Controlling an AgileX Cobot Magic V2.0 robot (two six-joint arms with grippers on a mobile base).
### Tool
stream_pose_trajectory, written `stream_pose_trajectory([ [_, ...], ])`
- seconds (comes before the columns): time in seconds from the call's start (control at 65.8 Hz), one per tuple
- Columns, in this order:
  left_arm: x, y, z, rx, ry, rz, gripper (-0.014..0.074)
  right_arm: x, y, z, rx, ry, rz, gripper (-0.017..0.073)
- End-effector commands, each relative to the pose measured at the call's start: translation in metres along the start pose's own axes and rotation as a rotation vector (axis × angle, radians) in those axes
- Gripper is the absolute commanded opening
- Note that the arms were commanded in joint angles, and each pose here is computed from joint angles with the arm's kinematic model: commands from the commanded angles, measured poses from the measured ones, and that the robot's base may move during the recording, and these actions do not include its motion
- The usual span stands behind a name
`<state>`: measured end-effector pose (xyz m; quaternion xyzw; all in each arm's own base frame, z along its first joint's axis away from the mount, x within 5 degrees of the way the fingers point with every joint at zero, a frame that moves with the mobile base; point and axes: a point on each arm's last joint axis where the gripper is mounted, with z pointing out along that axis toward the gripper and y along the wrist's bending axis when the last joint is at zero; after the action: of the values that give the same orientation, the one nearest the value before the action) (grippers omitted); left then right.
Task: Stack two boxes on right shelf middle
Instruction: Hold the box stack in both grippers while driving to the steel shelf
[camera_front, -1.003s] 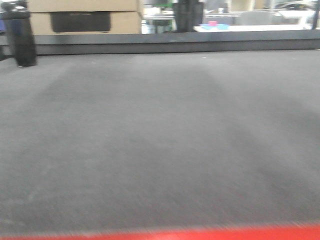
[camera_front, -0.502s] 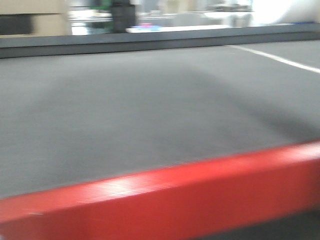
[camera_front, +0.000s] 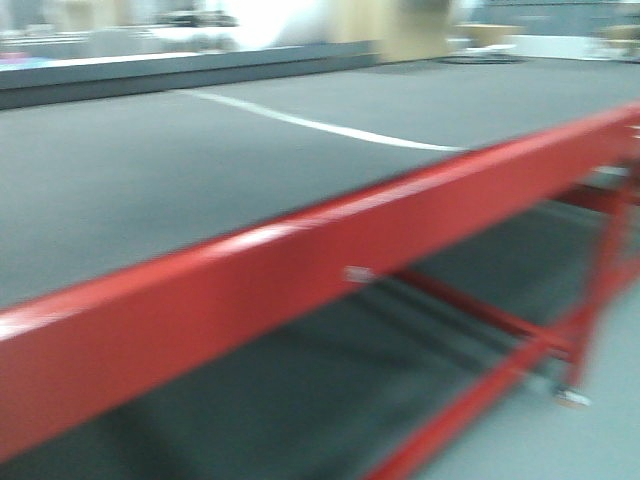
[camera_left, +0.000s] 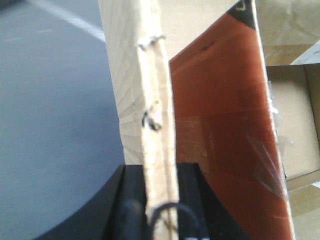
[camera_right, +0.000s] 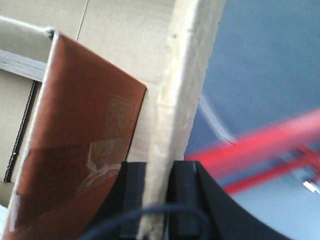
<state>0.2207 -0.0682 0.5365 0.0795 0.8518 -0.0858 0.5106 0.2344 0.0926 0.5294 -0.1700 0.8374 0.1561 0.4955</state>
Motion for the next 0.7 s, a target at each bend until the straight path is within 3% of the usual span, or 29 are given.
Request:
stream_pose_trajectory([
  [0.0,-0.0068,-0.0005,-0.0077,0.010,-0.072,0.000,-0.0111,-0.0073,0.0006,-0.0089,0.007,-0.076,-0.023,-0.0153],
  [0.684,-0.0068,-0.0005,-0.0077,0.010,-0.072,0.000,-0.0111,-0.0073,0.0006,-0.0089,0.007,-0.076,-0.023,-0.0153],
])
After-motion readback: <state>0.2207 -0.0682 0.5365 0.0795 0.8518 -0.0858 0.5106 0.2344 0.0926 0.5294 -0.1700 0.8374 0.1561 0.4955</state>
